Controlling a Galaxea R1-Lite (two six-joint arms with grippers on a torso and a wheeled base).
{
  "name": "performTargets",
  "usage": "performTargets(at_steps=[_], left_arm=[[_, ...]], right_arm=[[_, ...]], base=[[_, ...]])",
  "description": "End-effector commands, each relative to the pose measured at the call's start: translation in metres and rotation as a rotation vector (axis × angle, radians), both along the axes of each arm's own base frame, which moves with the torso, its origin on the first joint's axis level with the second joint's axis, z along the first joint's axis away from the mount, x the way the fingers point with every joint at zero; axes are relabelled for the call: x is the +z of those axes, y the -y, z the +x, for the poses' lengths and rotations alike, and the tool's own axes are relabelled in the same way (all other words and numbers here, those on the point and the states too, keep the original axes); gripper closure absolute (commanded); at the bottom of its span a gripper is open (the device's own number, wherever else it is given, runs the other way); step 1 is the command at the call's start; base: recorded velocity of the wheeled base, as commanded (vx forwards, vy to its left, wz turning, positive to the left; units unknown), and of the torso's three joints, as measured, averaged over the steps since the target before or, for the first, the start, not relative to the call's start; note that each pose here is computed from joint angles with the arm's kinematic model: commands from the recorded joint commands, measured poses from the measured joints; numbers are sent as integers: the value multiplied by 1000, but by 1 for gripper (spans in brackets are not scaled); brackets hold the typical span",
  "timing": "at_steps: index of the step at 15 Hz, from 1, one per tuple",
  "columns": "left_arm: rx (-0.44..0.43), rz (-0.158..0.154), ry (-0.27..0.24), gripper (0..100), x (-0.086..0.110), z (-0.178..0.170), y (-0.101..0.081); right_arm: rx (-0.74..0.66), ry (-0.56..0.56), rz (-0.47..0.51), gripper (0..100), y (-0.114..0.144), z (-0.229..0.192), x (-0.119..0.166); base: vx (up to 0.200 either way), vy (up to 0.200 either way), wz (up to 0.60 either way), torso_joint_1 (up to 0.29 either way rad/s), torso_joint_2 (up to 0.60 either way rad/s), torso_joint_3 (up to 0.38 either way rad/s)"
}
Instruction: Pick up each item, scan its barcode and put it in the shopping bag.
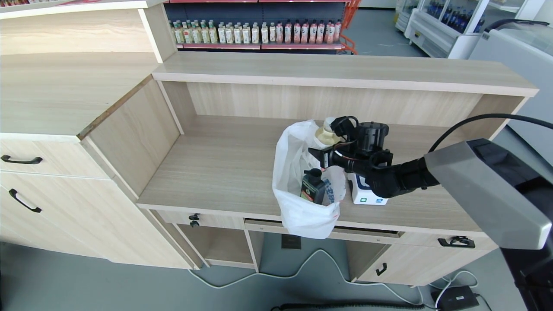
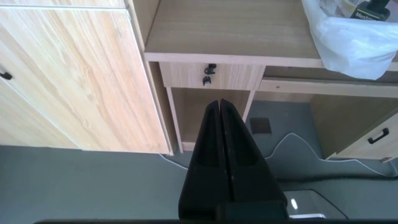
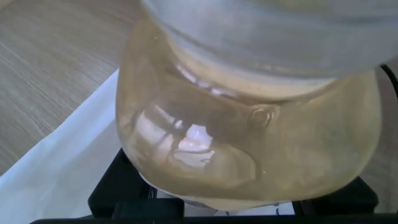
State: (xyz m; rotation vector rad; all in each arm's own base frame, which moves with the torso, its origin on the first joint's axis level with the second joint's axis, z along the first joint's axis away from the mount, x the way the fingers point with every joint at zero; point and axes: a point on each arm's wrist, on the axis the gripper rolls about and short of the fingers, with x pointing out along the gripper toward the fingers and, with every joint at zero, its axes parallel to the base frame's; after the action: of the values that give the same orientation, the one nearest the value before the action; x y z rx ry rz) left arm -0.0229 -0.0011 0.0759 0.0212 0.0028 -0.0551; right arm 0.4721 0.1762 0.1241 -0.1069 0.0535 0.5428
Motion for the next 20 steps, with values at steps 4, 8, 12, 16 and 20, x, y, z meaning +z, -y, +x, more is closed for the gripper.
performTargets(at_steps=[4,8,12,16,20], left_arm=[[0,0,0,100,0,0,0],[0,-1,0,100,0,0,0],[0,-1,0,100,0,0,0],[0,0,0,100,0,0,0],[0,-1,0,100,0,0,0]], right_arm=[[12,11,-37,100,-5,4,-21],[11,14,-51,100,-5,5,-30],[8,25,-66,100,-3,7,-37],[9,27,-84,0,-1,6,-45],[11,58,-69,0,3,7,-35]], base=[[0,0,0,0,0,0],[0,0,0,0,0,0],[0,0,0,0,0,0],[0,0,0,0,0,0],[0,0,0,0,0,0]])
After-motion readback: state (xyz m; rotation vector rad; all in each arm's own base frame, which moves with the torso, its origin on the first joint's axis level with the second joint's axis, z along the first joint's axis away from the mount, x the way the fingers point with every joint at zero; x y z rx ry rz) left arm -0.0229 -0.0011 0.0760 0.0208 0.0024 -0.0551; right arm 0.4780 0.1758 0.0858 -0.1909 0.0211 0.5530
